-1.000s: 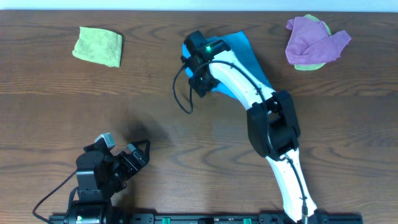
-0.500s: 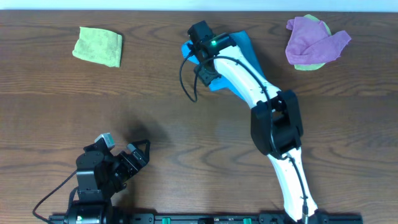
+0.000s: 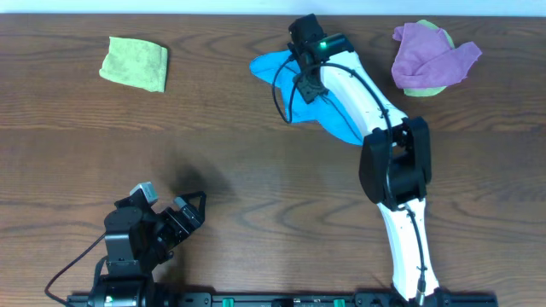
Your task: Fold the cloth
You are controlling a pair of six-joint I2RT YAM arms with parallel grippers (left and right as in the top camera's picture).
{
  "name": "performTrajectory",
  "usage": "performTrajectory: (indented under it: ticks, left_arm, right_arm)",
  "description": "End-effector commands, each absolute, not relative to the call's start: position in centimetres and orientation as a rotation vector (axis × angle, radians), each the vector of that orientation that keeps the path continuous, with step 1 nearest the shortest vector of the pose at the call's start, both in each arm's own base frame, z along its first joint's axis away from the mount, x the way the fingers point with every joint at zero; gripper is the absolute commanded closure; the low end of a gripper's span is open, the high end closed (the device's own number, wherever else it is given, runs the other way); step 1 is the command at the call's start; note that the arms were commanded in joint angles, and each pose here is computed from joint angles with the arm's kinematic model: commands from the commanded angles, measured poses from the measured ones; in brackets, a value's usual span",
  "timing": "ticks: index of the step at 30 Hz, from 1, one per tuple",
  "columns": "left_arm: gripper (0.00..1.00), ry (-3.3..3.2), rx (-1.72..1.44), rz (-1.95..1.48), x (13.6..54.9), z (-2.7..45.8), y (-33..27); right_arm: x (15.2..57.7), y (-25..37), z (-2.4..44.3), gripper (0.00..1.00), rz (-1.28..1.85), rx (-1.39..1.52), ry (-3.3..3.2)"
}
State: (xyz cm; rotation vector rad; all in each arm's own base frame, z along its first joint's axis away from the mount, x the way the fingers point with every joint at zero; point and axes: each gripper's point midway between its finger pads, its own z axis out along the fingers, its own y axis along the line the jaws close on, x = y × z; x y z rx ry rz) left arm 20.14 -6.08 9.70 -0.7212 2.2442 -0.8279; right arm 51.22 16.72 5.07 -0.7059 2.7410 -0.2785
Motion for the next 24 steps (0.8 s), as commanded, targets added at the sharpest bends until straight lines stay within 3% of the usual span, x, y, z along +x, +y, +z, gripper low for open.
performTrajectory:
  ticks: [1,4,8,24]
  left_arm:
    - [0.05,2.239,-0.739,-0.821,20.2,9.6,-5.9]
    - [0.05,2.228,-0.734,-0.824,20.4,9.8,-5.9]
    - [0.04,2.207,-0.783,-0.853,20.6,10.0,-5.9]
    - [0.05,2.204,-0.8,-0.83,20.6,9.9,-5.5]
  right_arm:
    - [51.4,20.4,10.1,0.39,-0.13,-0.705,2.635]
    - [50.9,22.3,12.9,0.37,-0.101,-0.732,2.576]
    - [48.1,24.5,13.0,0.38,0.027,-0.818,2.62]
    - [44.3,24.9,6.3,0.39,0.126,-0.915,2.817]
